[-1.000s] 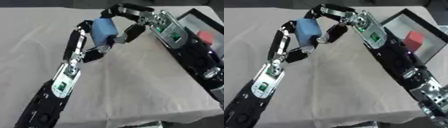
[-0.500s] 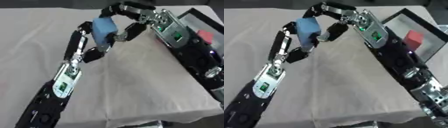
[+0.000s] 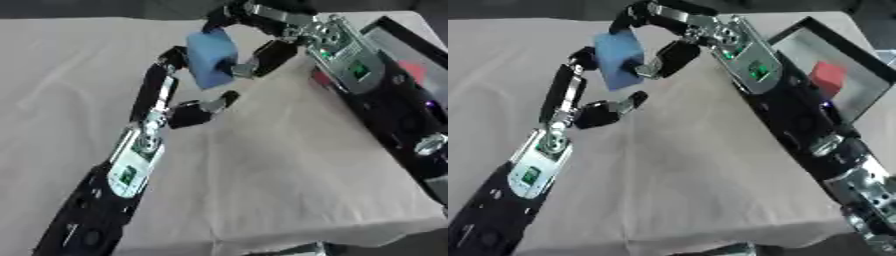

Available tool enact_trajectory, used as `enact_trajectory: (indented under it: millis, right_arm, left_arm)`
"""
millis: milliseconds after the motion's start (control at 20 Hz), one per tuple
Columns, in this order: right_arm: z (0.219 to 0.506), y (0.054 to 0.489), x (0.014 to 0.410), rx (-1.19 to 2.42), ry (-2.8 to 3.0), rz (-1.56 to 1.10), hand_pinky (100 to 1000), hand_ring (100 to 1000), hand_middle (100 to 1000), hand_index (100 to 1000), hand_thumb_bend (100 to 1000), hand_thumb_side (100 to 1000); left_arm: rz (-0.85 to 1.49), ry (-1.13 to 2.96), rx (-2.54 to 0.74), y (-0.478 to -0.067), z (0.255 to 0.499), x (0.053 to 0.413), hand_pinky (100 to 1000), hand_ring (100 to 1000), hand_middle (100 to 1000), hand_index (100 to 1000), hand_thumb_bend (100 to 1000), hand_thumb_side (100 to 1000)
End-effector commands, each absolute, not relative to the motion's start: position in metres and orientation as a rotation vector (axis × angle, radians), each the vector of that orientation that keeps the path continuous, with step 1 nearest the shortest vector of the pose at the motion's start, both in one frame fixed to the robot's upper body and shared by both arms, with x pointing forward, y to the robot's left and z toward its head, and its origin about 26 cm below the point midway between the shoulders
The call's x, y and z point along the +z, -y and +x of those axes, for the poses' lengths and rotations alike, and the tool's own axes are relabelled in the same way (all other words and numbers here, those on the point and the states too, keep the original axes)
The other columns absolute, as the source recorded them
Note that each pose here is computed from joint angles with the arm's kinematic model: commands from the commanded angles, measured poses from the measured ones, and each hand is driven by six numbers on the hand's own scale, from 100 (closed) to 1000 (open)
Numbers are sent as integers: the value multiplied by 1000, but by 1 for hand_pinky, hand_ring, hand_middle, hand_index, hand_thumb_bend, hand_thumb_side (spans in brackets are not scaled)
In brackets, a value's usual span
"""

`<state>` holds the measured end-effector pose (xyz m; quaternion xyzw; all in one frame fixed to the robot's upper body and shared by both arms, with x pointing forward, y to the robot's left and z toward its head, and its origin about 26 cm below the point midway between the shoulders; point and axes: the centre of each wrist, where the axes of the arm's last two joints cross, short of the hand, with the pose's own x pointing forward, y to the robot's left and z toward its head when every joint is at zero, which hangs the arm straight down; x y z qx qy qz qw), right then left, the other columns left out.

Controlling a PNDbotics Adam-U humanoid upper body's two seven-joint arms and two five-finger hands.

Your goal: Pick up the objects with one hand, pass them to the other hand, and then place them into the box on the other side of the table.

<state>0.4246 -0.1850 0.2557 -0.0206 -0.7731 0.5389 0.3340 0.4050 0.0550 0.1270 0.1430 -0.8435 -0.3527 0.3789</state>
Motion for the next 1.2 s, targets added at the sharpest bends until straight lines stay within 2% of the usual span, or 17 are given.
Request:
enact_trajectory:
  millis: [50,700,1200]
  right_arm:
    - [424,201,278,1366,2059,-126,949,979,589,693,199,107]
    - [420,220,289,1303,2089,-151,944,973,585,689,203,100]
    - [410,281,291,1124,2060,-256,959,983,594,700,167,100]
  left_arm:
    - [354,2172,-953,-51,403,128,791,703,718,901,648,217]
    - [389,2122,-871,-63,407,121,778,685,702,889,636,236]
    - [415,2088,-809,-76,410,115,775,677,693,880,640,281]
